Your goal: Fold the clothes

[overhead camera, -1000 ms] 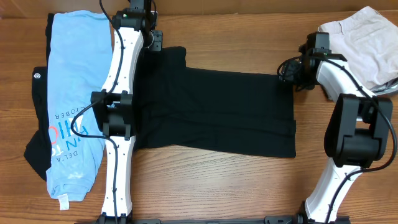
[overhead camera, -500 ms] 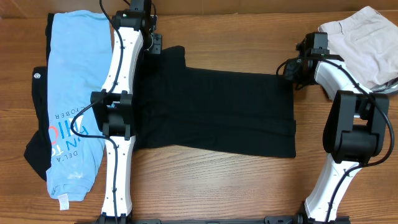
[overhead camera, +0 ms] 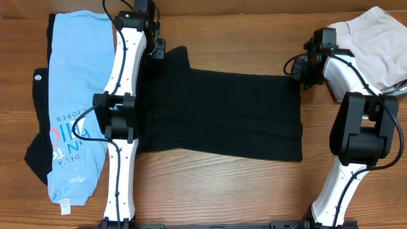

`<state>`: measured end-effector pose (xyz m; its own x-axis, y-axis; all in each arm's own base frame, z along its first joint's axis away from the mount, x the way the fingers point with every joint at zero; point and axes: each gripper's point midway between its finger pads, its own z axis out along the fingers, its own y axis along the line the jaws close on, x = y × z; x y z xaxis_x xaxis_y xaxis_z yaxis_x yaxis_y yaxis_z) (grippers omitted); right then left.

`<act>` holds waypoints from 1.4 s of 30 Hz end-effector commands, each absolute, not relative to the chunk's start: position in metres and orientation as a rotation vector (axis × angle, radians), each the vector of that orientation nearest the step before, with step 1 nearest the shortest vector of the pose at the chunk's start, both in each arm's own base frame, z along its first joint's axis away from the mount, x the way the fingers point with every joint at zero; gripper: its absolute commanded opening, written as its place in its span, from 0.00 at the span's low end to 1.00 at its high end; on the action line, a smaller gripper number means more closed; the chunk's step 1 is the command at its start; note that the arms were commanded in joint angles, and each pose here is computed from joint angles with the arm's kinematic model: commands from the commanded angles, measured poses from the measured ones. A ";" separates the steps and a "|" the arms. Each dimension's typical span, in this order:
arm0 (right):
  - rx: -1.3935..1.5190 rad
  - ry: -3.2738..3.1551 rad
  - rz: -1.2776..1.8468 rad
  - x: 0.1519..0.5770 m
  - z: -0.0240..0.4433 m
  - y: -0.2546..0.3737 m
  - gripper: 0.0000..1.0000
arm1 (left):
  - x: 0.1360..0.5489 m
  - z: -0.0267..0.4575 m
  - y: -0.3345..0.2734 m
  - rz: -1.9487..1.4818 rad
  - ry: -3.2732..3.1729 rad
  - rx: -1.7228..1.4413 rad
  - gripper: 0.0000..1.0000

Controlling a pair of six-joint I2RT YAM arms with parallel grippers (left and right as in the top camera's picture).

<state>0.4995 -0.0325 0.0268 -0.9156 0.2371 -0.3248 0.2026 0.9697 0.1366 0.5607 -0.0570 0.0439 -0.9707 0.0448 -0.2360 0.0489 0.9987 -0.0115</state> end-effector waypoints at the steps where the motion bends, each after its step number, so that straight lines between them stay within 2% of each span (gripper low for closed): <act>1: 0.308 2.680 0.139 0.520 0.081 -0.036 0.04 | 0.568 0.070 -0.057 -0.032 2.843 0.038 0.04; 5: 0.321 2.742 0.141 0.508 0.104 -0.035 0.04 | 0.567 0.110 -0.056 -0.035 2.784 0.052 0.04; 11: 0.348 2.873 0.160 0.473 0.119 -0.030 0.04 | 0.541 0.138 -0.053 -0.031 2.810 0.060 0.04; 13: 0.397 2.917 0.181 0.460 0.120 -0.028 0.04 | 0.530 0.138 -0.052 -0.027 2.851 0.061 0.04; 19: 0.533 3.048 0.210 0.423 0.115 -0.029 0.04 | 0.527 0.133 -0.063 -0.119 2.873 0.074 0.04; 25: 0.627 3.092 0.248 0.406 0.115 -0.043 0.04 | 0.516 0.111 -0.063 -0.127 2.967 0.072 0.04; 29: 0.590 3.096 0.325 0.405 0.116 -0.040 0.04 | 0.500 0.104 -0.060 -0.118 3.047 0.065 0.04; 34: 0.549 3.119 0.325 0.402 0.115 -0.032 0.04 | 0.483 0.118 -0.047 -0.109 3.083 0.030 0.04; 42: 0.589 3.242 0.336 0.371 0.098 -0.026 0.04 | 0.467 0.142 -0.040 -0.105 3.077 0.068 0.04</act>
